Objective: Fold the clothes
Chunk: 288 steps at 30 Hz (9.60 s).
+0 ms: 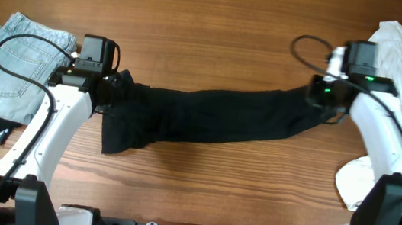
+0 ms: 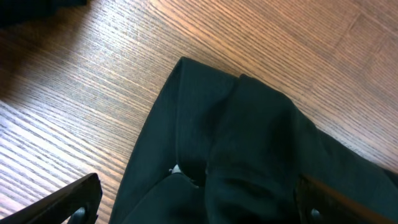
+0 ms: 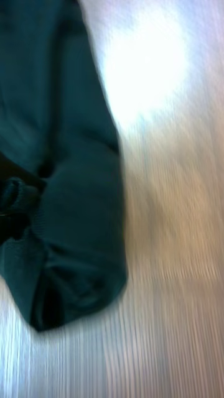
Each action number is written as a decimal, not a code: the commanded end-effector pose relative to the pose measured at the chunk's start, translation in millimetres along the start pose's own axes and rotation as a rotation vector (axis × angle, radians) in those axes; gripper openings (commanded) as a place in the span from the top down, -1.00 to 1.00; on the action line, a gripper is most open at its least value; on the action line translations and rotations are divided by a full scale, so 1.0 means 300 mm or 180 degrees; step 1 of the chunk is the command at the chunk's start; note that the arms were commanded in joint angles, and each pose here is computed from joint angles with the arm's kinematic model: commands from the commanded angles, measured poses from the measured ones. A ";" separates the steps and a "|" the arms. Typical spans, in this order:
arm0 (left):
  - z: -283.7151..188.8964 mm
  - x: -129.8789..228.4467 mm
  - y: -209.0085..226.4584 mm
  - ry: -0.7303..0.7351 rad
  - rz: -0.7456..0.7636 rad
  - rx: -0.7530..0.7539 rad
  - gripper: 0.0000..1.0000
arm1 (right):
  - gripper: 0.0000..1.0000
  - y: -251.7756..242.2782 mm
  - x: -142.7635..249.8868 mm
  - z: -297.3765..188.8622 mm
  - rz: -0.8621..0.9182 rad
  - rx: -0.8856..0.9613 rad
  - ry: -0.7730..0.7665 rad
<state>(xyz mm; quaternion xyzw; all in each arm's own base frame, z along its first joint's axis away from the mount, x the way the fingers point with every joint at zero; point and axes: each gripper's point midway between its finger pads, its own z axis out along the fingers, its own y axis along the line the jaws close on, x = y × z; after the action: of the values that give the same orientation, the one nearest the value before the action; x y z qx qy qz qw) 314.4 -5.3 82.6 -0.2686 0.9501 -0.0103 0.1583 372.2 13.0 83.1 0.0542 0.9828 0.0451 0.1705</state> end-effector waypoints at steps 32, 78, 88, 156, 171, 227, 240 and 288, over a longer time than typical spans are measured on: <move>0.001 -0.003 0.011 -0.0010 -0.0009 -0.0038 -1.00 | -0.13 0.801 0.322 -0.096 -0.1446 -0.1696 0.0449; 0.209 0.176 0.098 0.0684 0.0248 -0.0407 -1.00 | -0.33 0.373 0.121 -0.179 -0.0557 -0.0050 -0.0223; 0.320 0.255 0.098 0.1080 0.0405 -0.0401 0.74 | -0.33 0.375 0.118 -0.179 -0.0557 -0.0052 -0.0235; -0.041 0.013 -0.263 0.0682 0.0493 0.0346 -0.27 | -0.40 0.732 0.415 -0.008 -0.1496 -0.1915 0.1071; 0.198 0.238 -0.126 0.1112 0.0537 0.0030 -0.31 | 0.91 0.504 0.343 0.185 -0.0792 -0.0643 0.1057; 0.097 0.137 -0.307 0.1367 0.0350 0.0788 -0.50 | 0.21 0.315 0.053 0.136 -0.0870 -0.0044 0.0453; 0.179 0.141 -0.501 0.1369 0.0800 0.1735 -1.00 | 0.11 0.364 -0.019 -0.173 -0.0839 -0.0352 -0.0170; -0.223 -0.746 0.771 -0.1425 -0.1754 -0.0059 -1.00 | 0.10 0.345 0.016 -0.170 -0.0785 -0.0288 -0.0025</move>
<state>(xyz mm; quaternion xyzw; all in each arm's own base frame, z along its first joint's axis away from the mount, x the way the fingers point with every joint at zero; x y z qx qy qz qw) 372.0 268.3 183.3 -0.4707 0.8140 -0.0250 0.3395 358.6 109.3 133.1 -0.0813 0.9794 0.0603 0.1748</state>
